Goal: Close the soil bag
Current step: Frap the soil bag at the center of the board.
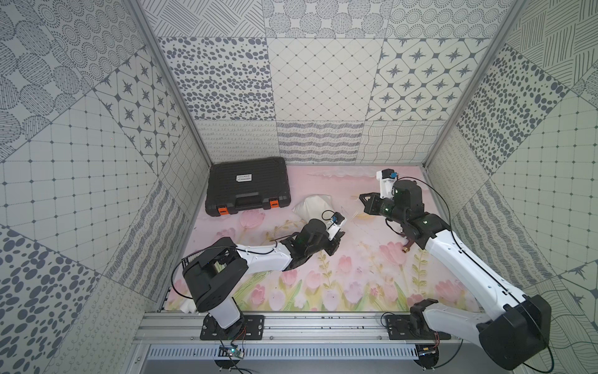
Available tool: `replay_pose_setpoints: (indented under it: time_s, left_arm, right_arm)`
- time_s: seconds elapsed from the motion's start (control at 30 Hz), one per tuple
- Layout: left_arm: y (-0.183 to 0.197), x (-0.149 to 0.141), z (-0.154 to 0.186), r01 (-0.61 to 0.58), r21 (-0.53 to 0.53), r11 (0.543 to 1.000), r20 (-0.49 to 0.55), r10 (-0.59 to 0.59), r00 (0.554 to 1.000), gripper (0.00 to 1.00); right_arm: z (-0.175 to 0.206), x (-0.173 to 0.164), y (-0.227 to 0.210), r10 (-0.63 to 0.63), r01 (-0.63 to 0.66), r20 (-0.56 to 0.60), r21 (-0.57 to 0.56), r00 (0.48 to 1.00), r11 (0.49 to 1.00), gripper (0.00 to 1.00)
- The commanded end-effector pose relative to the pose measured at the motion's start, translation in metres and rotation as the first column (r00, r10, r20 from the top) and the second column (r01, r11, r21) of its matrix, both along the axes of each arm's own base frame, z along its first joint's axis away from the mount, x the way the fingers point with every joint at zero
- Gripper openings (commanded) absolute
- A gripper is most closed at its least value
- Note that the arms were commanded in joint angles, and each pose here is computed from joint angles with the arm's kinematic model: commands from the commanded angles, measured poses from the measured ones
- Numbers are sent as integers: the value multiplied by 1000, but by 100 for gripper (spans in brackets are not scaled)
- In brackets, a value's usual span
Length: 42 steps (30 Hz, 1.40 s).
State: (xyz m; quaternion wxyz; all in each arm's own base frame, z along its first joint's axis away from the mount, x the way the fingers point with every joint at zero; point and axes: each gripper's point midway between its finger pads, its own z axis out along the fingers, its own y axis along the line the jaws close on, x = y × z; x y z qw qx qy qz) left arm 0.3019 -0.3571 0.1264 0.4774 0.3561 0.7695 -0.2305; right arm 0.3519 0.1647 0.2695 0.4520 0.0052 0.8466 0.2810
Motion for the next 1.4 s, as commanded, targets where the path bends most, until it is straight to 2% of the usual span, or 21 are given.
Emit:
replay_pose_setpoints:
  time_s: [0.0, 0.13, 0.23, 0.37, 0.5, 0.57, 0.6, 0.73, 0.87, 0.93, 1.07, 1.17, 1.23, 1.3, 1.37]
  left_arm:
    - [102, -51, -109, -82, 490, 868, -288, 249, 925, 16]
    - [100, -47, -103, -76, 469, 880, -284, 232, 930, 9]
    - [82, -46, -83, -33, 392, 920, -286, 155, 946, 0]
    - [52, -35, -38, 8, 229, 973, -248, 50, 967, 0]
    - [40, -19, -9, 26, 162, 986, -214, 9, 977, 0]
    - [34, -17, -4, 52, 139, 989, -202, -23, 979, 17]
    - [30, -19, 0, 75, 118, 990, -193, -51, 980, 22]
    - [6, -26, 37, 185, -32, 982, -108, -187, 976, 37]
    - [-12, -16, 83, 227, -134, 965, 25, -225, 974, 54]
    - [-22, -9, 99, 246, -152, 957, 72, -237, 969, 59]
    - [-41, 3, 113, 282, -164, 945, 108, -267, 958, 61]
    - [-47, 15, 110, 274, -155, 949, 117, -258, 959, 57]
    - [-48, 15, 108, 280, -157, 947, 107, -266, 958, 45]
    - [-47, 11, 99, 286, -152, 946, 82, -276, 958, 26]
    - [-41, 4, 81, 281, -132, 951, 30, -279, 960, 14]
  right_arm:
    - [135, 19, -42, -212, 149, 394, 183, 894, 972, 0]
    - [124, 17, -26, -128, 59, 374, 190, 919, 980, 0]
    - [103, 17, -15, -58, 10, 319, 150, 946, 989, 0]
    - [62, 15, 1, 37, -68, 206, 145, 978, 987, 0]
    - [40, 7, 7, 75, -99, 156, 152, 985, 983, 0]
    - [44, 3, 15, 107, -134, 160, 164, 981, 977, 0]
    - [46, 1, 19, 121, -149, 167, 164, 979, 975, 0]
    - [53, -4, 32, 154, -186, 187, 171, 970, 967, 0]
    - [53, -8, 42, 176, -211, 189, 187, 966, 959, 0]
    - [52, -9, 44, 179, -214, 189, 187, 966, 959, 0]
    - [52, -12, 45, 181, -216, 189, 186, 965, 958, 0]
    - [52, -13, 44, 177, -211, 189, 183, 966, 960, 0]
    - [53, -14, 43, 169, -204, 193, 178, 966, 963, 0]
    - [56, -13, 40, 156, -192, 206, 166, 966, 967, 0]
    - [62, -10, 34, 132, -169, 227, 151, 965, 974, 0]
